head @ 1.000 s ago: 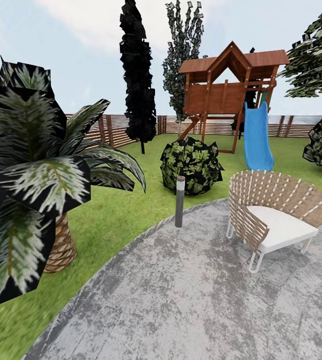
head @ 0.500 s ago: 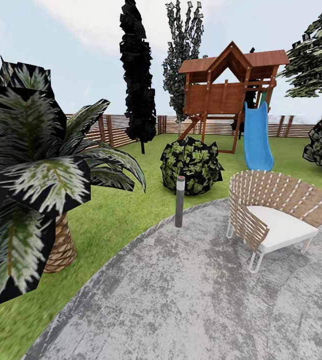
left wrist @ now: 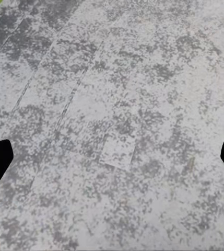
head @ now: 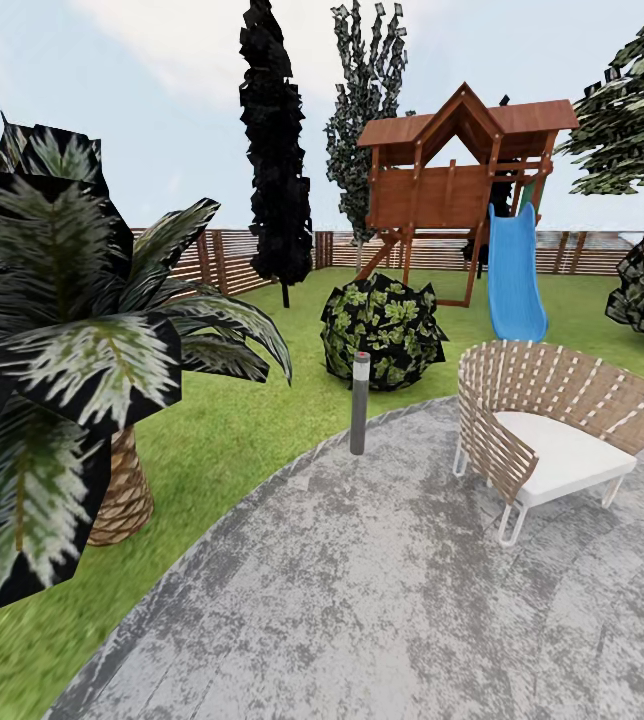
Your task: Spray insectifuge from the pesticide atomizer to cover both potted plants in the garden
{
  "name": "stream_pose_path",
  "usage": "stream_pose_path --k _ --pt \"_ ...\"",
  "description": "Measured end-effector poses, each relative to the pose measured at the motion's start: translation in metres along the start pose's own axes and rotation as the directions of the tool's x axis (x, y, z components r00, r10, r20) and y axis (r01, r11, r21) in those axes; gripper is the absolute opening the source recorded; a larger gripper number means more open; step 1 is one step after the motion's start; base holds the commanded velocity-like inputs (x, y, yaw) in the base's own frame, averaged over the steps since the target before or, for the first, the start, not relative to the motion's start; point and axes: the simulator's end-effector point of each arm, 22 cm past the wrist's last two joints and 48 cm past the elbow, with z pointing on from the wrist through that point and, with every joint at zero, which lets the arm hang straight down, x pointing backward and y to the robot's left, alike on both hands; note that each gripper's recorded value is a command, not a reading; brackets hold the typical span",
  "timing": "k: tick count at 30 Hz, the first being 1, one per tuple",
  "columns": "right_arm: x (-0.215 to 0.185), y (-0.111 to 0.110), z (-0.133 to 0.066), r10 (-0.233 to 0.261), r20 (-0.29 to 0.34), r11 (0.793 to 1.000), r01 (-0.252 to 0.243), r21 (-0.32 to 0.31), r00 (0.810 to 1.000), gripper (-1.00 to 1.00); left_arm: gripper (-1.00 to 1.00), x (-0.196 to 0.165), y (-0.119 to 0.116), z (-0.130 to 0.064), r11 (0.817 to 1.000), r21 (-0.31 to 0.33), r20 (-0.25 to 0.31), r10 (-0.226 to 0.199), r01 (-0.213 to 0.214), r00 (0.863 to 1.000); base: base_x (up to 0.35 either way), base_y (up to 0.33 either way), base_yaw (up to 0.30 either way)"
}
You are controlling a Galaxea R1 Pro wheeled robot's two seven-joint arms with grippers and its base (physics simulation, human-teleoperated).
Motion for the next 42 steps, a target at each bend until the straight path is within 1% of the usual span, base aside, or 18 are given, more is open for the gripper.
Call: stream_pose_path --k 1,4,9,28,38,42 --pt "-0.005 0.001 0.0 0.0 0.01 1.0 0.0 -0.001 1.0 1.0 1.0 -0.005 0.001 0.0 1.0 -0.001 0.019 0.0 0.0 1.0 0.0 0.0 0.0" --pt "-0.015 0.001 0.0 0.001 0.031 1.0 -0.001 -0.002 1.0 1.0 1.0 -0.014 0.001 0.0 1.0 -0.001 0.047 0.001 -0.001 0.999 0.0 0.0 0.0" --pt "-0.023 0.001 -0.001 0.001 0.048 1.0 -0.001 0.0 0.999 1.0 1.0 -0.02 0.002 0.0 1.0 -0.003 0.066 0.001 0.0 0.998 0.0 0.0 0.0" --pt "-0.023 0.0 -0.001 0.001 0.049 1.0 -0.001 0.001 0.999 1.0 1.0 -0.017 0.001 0.0 1.0 -0.003 0.062 0.001 -0.001 0.998 0.0 0.0 -0.002" --pt "-0.024 -0.003 -0.001 0.002 0.05 1.0 -0.002 0.003 0.999 1.0 1.0 -0.018 0.001 0.0 1.0 -0.003 0.062 0.001 0.0 0.998 -0.001 0.001 -0.223" --pt "-0.024 -0.003 -0.001 0.003 0.049 1.0 -0.003 0.004 0.999 1.0 1.0 -0.018 0.001 0.0 1.0 -0.003 0.062 0.0 0.0 0.998 -0.059 0.12 -0.266"
